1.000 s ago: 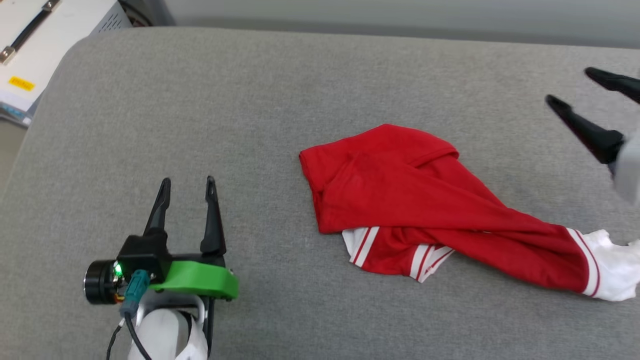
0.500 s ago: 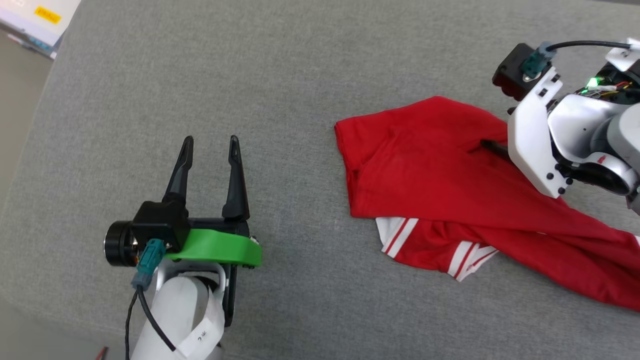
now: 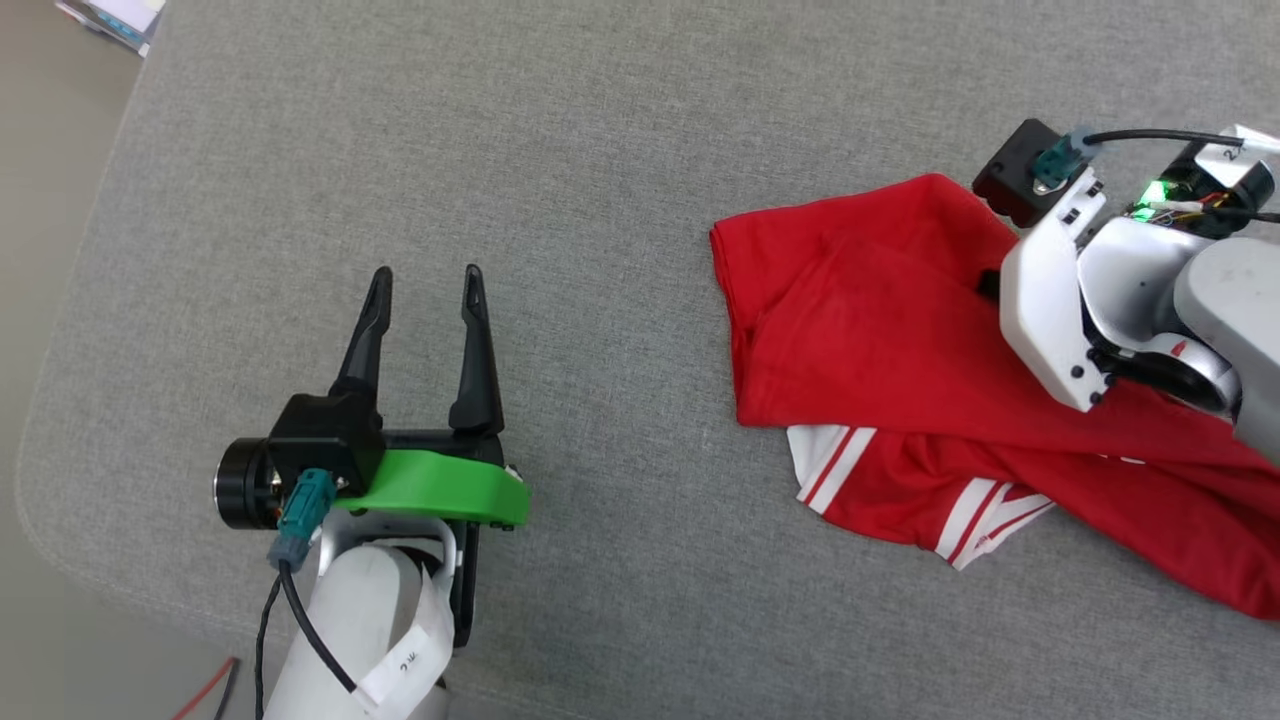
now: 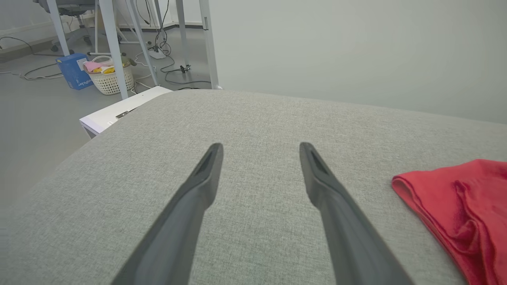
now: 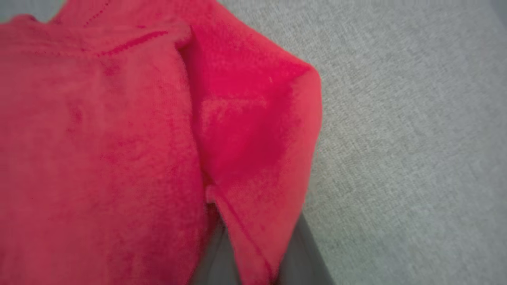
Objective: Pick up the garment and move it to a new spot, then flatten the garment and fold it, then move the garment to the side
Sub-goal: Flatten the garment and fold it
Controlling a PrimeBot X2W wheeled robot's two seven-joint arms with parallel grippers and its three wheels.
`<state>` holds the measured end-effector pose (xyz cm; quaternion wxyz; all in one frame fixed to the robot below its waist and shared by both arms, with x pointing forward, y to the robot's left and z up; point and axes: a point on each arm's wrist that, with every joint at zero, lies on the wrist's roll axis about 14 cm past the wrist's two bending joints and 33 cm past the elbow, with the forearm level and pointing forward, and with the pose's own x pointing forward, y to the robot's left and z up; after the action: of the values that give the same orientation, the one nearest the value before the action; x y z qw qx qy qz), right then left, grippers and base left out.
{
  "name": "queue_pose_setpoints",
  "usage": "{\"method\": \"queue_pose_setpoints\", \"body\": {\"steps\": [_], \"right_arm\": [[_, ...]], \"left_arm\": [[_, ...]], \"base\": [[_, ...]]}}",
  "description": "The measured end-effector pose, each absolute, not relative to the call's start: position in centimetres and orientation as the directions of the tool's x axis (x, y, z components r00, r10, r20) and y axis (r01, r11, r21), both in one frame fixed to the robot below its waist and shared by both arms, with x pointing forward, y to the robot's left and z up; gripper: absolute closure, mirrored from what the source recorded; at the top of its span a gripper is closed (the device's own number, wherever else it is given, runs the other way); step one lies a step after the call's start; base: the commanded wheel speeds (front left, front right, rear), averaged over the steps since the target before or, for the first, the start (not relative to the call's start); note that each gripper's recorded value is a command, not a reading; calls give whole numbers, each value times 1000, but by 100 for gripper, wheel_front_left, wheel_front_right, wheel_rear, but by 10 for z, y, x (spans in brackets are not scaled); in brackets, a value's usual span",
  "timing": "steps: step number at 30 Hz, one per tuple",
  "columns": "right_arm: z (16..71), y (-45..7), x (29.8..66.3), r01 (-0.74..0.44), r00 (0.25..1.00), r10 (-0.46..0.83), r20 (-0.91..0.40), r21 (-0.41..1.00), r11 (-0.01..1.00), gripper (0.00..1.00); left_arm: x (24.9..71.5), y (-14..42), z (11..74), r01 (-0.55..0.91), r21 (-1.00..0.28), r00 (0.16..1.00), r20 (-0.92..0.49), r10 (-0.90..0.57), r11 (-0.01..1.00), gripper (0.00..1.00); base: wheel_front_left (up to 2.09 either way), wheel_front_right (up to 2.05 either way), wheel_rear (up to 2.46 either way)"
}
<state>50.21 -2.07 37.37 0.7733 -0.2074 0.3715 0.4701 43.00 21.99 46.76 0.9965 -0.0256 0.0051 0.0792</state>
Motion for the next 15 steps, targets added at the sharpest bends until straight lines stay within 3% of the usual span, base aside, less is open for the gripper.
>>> {"method": "queue_pose_setpoints", "body": {"steps": [3,7,11,15], "right_arm": [[398,-15,505,-869,331,661,-673,56,492,100],[448,-28,520,-823,451,726,-519,71,563,100],[479,-68,532,-740,576,698,-426,92,666,100],[485,-129,541,-598,703,592,-394,121,792,100]], "left_arm": [[427,222,472,-165,-47,986,-4,165,985,0],[423,222,477,-164,-40,986,8,164,986,0],[424,211,481,-133,-53,991,22,134,990,0],[427,200,486,-96,-64,994,38,99,993,0]], "base": [[0,0,0],[0,0,0],[0,0,0],[0,0,0]]}}
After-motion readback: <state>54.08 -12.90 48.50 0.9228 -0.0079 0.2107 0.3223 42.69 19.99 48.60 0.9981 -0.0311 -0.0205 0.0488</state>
